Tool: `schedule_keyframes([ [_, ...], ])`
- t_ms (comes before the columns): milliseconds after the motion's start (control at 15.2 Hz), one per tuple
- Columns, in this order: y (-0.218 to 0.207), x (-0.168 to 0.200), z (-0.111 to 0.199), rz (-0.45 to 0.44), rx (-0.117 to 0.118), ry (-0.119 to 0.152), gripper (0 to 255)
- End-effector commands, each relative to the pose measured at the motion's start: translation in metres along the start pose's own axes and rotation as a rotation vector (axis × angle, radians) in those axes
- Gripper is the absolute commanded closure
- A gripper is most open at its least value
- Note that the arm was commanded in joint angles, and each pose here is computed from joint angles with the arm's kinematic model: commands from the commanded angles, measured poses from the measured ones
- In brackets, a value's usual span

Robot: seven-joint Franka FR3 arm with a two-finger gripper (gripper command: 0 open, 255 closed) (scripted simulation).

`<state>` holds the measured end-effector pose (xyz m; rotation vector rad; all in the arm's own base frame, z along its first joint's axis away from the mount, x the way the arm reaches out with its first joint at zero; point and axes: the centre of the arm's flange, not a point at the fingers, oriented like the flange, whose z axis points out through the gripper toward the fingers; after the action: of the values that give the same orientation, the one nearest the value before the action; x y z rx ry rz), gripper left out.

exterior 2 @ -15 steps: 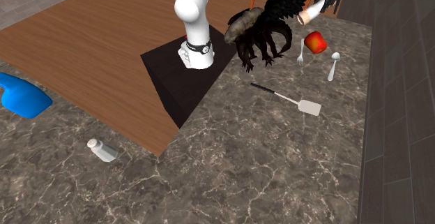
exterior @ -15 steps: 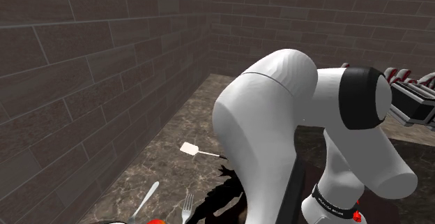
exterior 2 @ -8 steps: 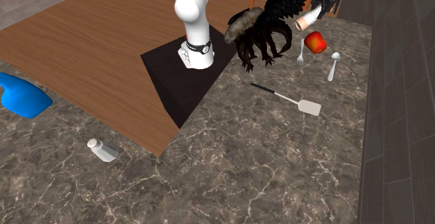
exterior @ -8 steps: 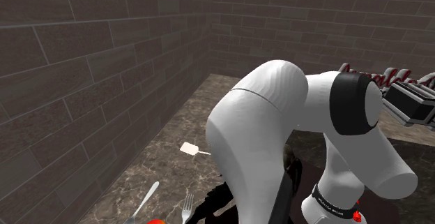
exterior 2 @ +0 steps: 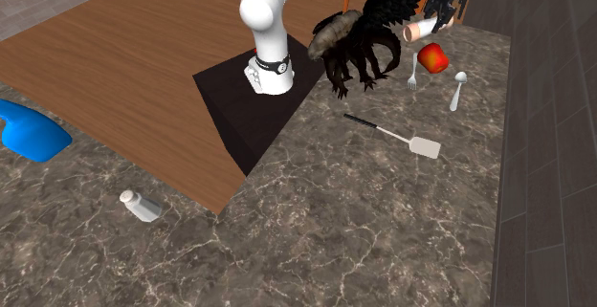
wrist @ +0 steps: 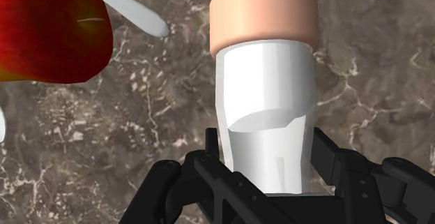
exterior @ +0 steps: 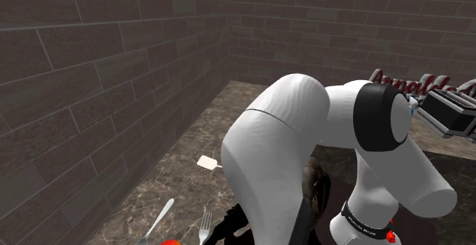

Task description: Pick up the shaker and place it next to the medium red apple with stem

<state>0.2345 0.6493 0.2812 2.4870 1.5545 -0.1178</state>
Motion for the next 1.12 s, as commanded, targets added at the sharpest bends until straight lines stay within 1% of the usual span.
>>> schedule_keyframes([
  [0,0.0,0.0,0.001,0.0,0.0,-0.002,255],
  [198,0.0,0.0,0.001,0.0,0.0,-0.002,255],
  [264,0.0,0.0,0.001,0.0,0.0,-0.002,0],
  [594,0.0,0.0,0.001,0.0,0.0,-0.002,0],
  [858,0.0,0.0,-0.049,0.0,0.0,-0.002,0],
  [1056,0.0,0.0,-0.049,0.0,0.0,-0.002,0],
])
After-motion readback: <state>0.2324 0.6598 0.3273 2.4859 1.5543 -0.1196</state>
